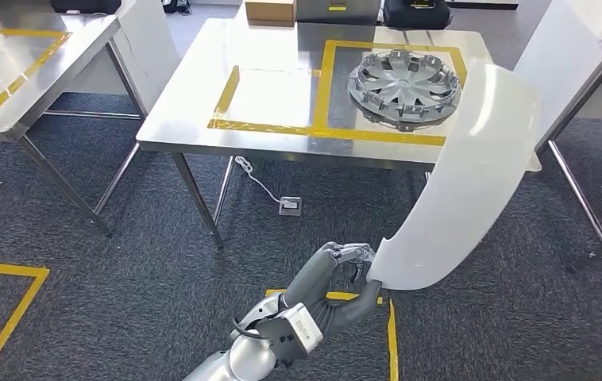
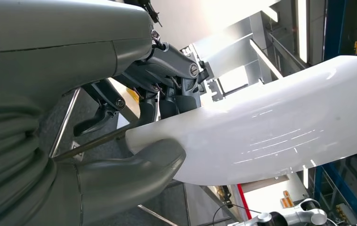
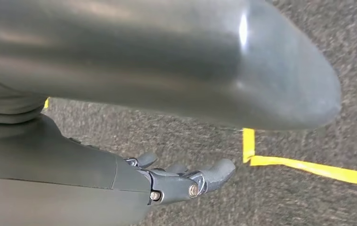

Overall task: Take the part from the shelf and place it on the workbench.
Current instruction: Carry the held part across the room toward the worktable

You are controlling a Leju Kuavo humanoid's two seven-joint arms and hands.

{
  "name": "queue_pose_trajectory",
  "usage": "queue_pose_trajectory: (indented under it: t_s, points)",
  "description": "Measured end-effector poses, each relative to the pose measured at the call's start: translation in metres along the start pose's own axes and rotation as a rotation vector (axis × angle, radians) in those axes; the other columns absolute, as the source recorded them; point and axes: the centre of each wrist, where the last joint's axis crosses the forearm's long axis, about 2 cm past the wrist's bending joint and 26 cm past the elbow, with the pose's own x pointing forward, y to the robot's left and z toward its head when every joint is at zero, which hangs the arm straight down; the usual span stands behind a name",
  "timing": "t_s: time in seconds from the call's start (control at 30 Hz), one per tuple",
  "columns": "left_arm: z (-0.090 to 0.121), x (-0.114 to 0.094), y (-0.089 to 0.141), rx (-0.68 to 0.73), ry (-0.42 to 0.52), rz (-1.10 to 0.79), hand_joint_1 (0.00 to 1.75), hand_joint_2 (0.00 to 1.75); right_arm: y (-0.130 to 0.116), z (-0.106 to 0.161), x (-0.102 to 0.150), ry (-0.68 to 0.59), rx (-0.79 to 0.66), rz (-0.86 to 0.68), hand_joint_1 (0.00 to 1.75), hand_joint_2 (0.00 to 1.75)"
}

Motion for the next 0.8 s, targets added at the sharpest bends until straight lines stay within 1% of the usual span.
queue_pose_trajectory:
  t_s: [0.13, 0.8]
  points:
    - [0.0016, -0.0007, -0.0012, 0.000, 0.006, 0.005, 1.75, 1.75, 0.0005, -0.0003, 0.0019, -0.002, 0.002, 0.000, 0.00, 0.00]
    - [-0.0042, -0.0008, 0.0018, -0.020, -0.003, -0.018, 1.75, 1.75, 0.0020, -0.0005, 0.0050, -0.002, 0.016, -0.007, 0.00, 0.00]
